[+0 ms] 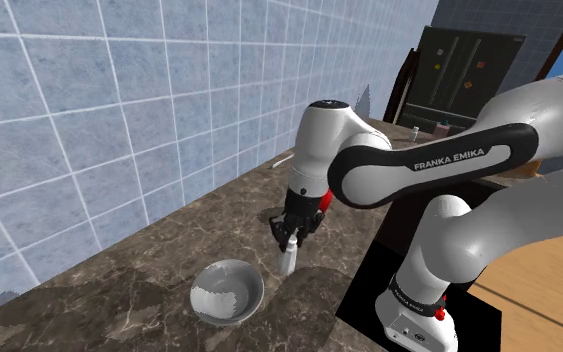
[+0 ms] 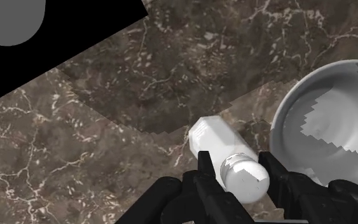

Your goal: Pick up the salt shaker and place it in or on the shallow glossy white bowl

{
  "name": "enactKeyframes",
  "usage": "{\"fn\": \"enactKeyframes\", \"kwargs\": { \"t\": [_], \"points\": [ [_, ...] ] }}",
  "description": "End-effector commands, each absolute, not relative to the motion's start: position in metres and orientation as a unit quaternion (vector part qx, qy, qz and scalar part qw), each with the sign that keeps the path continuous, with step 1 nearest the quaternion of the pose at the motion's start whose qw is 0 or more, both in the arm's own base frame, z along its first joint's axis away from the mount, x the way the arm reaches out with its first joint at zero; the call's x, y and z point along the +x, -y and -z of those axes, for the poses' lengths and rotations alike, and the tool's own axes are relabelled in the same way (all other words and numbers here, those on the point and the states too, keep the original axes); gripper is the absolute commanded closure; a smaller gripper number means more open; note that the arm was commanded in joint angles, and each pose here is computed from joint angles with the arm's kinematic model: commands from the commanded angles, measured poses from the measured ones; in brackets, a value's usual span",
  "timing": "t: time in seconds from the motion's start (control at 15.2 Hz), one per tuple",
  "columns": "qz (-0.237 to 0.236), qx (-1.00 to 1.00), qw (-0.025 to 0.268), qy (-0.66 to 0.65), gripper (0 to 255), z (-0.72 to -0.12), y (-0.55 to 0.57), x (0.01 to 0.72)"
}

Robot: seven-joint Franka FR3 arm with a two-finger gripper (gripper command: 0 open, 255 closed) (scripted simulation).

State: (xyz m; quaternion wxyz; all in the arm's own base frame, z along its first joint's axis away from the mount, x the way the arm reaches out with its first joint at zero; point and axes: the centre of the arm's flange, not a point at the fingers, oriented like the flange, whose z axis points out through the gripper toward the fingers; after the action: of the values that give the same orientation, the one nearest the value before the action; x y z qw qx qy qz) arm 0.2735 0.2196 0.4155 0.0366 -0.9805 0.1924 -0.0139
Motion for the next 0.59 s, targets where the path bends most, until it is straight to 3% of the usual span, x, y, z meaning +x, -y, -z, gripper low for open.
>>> {"fn": "enactKeyframes", "kwargs": {
  "t": [0.0,0.53],
  "points": [
    [0.014,-0.981,0.036,-0.192,255,-0.426,-0.22,0.274],
    [0.014,-0.981,0.036,-0.192,255,-0.468,-0.22,0.274]
  ]
}}
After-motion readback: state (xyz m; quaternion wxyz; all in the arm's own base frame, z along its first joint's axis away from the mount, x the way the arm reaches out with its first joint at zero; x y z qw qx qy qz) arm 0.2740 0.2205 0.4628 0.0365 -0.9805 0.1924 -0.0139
